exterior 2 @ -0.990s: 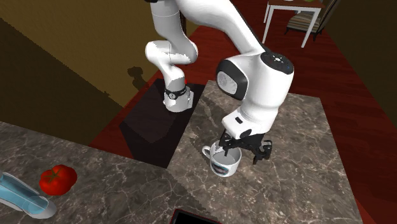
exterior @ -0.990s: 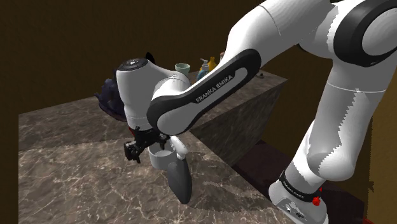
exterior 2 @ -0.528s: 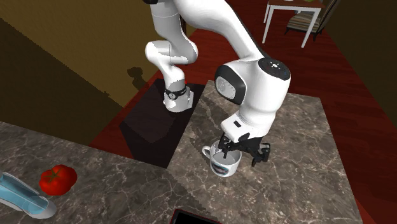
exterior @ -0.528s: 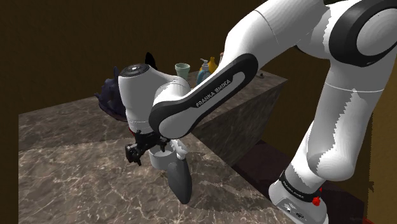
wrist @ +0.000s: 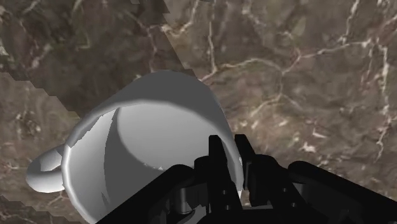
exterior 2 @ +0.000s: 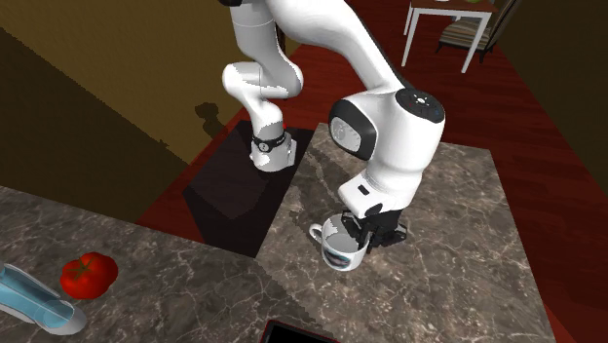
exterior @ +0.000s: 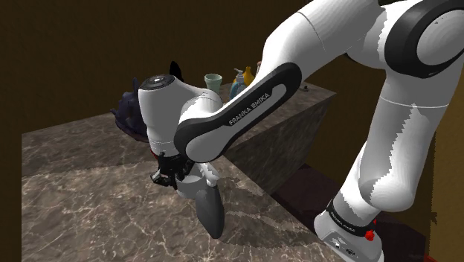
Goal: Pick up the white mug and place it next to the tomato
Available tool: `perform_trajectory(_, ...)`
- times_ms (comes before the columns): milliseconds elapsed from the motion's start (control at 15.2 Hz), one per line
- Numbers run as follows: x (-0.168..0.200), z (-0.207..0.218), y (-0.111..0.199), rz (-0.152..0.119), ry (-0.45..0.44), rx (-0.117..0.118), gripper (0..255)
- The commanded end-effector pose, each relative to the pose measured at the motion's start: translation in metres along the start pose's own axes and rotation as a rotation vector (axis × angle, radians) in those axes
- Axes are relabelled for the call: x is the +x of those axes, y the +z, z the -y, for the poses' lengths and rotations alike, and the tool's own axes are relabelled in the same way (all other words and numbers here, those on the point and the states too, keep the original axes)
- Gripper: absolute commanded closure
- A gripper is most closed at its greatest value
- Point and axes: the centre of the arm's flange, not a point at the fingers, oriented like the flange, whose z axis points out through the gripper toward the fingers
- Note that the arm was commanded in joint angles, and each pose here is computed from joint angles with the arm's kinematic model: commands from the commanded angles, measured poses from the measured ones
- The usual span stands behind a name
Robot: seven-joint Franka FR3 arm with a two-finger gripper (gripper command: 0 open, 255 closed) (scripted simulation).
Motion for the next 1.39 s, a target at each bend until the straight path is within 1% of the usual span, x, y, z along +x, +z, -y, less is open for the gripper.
perform_trajectory(0,0.000,0.000,0.000,0.000,0.000,0.000,255)
perform_trajectory(198,0.000,0.000,0.000,0.000,0.000,0.000,255)
perform_trajectory(1320,0.004,-0.005,-0.089,0.000,0.000,0.000,255)
